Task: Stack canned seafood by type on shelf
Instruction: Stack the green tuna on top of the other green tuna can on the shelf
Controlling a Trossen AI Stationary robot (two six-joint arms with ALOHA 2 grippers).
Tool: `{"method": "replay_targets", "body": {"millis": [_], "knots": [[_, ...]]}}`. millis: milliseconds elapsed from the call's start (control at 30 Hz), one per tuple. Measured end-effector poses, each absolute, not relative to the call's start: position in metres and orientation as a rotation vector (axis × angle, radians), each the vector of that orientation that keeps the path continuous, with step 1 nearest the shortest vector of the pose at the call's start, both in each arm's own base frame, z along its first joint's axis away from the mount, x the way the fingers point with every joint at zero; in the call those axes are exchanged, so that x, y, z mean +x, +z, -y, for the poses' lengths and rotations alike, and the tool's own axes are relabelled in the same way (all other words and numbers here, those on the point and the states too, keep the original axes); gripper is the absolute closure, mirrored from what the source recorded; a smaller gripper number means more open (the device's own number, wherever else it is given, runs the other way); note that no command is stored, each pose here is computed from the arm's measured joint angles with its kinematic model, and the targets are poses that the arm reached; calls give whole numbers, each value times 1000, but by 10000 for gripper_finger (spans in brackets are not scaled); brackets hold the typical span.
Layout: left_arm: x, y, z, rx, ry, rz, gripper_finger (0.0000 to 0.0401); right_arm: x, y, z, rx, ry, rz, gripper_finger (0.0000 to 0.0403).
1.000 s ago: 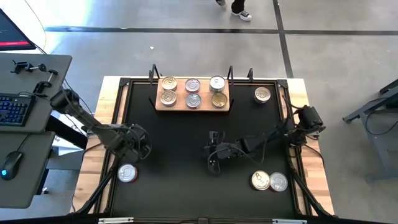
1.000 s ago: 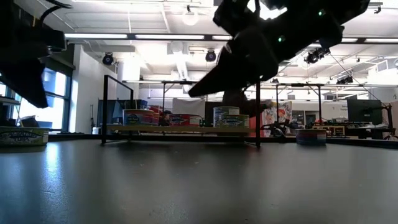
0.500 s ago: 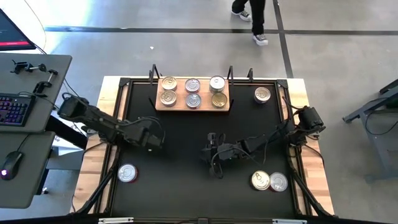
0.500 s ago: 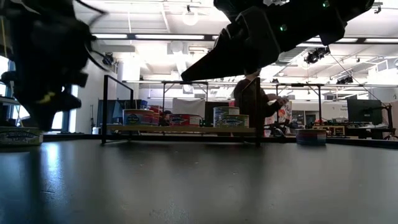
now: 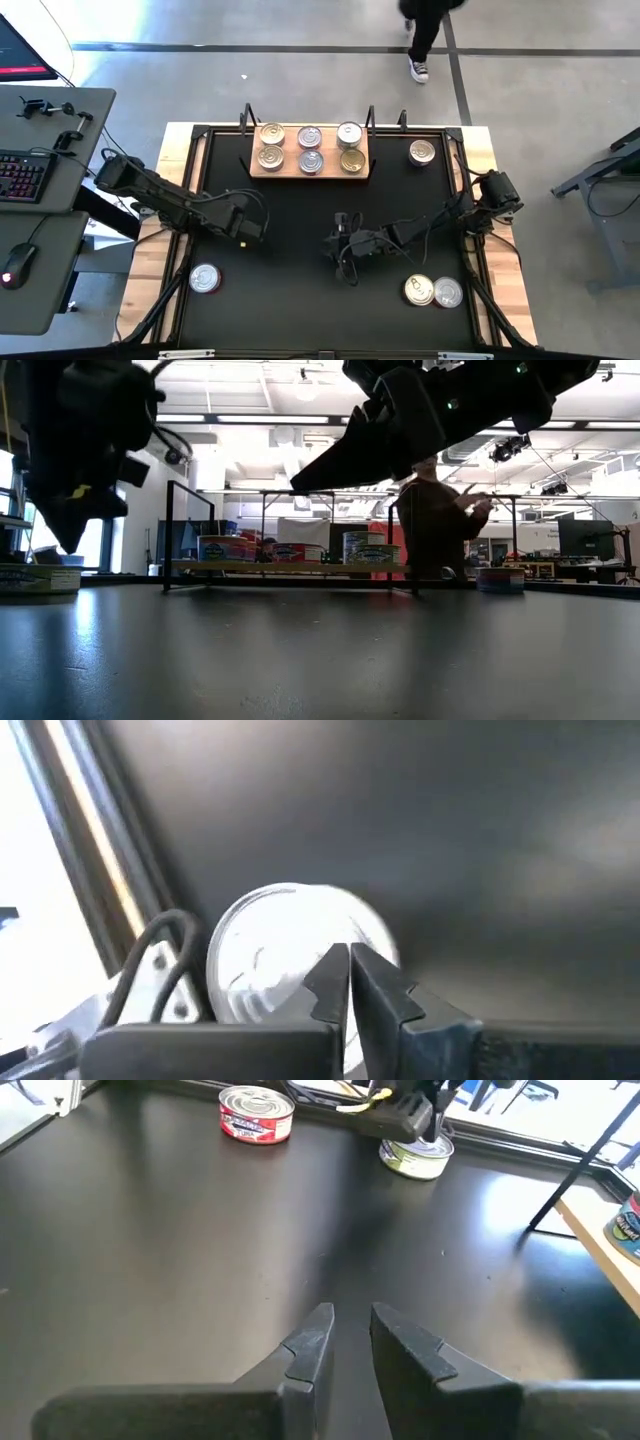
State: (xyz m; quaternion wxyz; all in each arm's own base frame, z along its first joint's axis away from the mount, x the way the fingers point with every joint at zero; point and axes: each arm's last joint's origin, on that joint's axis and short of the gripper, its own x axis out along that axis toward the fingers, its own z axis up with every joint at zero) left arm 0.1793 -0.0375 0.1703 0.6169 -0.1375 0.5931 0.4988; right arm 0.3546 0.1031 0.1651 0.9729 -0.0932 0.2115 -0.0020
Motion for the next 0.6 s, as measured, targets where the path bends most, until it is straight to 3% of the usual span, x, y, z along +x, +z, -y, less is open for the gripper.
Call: {"method": "replay_targets", "body": {"millis": [333, 600], "knots": [[171, 150, 28, -341, 1180, -1437, 401, 354, 165, -106, -193, 4, -430, 344], [224, 167, 46, -308, 845, -1107, 401, 355, 165, -102, -228, 3, -430, 344]]}}
